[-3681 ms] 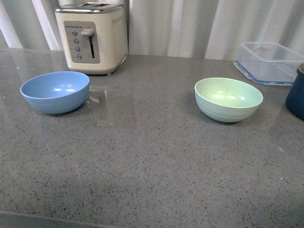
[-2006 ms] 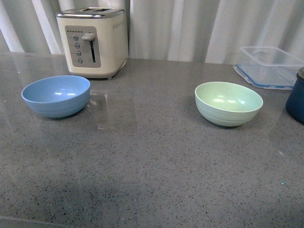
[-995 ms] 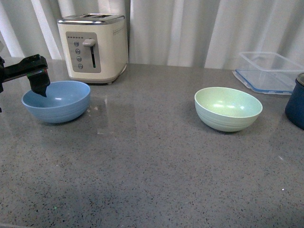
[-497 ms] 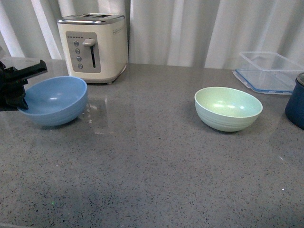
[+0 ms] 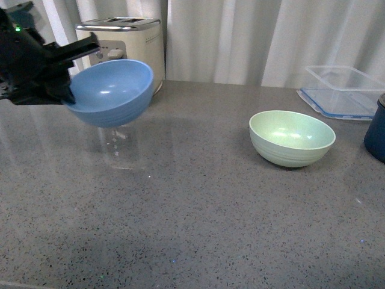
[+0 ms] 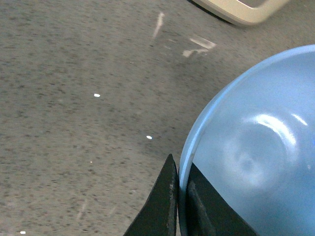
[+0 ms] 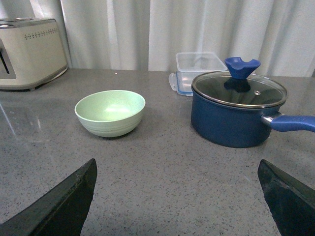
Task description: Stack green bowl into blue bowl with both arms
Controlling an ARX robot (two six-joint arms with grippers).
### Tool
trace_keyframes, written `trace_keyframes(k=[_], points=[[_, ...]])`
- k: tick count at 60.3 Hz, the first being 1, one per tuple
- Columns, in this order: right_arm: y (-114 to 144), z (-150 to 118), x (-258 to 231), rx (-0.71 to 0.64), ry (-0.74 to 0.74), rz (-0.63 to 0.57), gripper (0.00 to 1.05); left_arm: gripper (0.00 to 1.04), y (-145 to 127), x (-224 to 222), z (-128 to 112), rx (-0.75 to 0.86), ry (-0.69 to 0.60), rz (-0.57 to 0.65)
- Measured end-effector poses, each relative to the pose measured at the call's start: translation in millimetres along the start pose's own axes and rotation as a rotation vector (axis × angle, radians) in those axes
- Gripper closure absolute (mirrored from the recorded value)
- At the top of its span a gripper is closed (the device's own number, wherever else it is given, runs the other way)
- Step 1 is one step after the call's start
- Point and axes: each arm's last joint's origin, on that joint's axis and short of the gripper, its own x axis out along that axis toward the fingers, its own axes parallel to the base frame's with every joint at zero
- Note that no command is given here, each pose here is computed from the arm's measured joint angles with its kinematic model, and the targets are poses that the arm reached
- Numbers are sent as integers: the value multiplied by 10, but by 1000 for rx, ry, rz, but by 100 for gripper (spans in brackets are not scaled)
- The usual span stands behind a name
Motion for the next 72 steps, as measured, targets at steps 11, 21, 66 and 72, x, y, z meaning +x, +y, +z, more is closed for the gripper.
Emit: trace_keyframes(k=[11, 21, 66, 72], points=[[0, 0, 0, 0, 0, 0, 10, 101, -378, 144, -105, 51, 32, -44], [0, 0, 0, 0, 0, 0, 10, 101, -656, 386, -280, 96, 95, -59], [0, 0, 0, 0, 0, 0, 10, 101, -916, 708, -374, 129, 131, -47], [0, 0, 0, 0, 0, 0, 10, 93, -956, 699, -374, 132, 138, -66]])
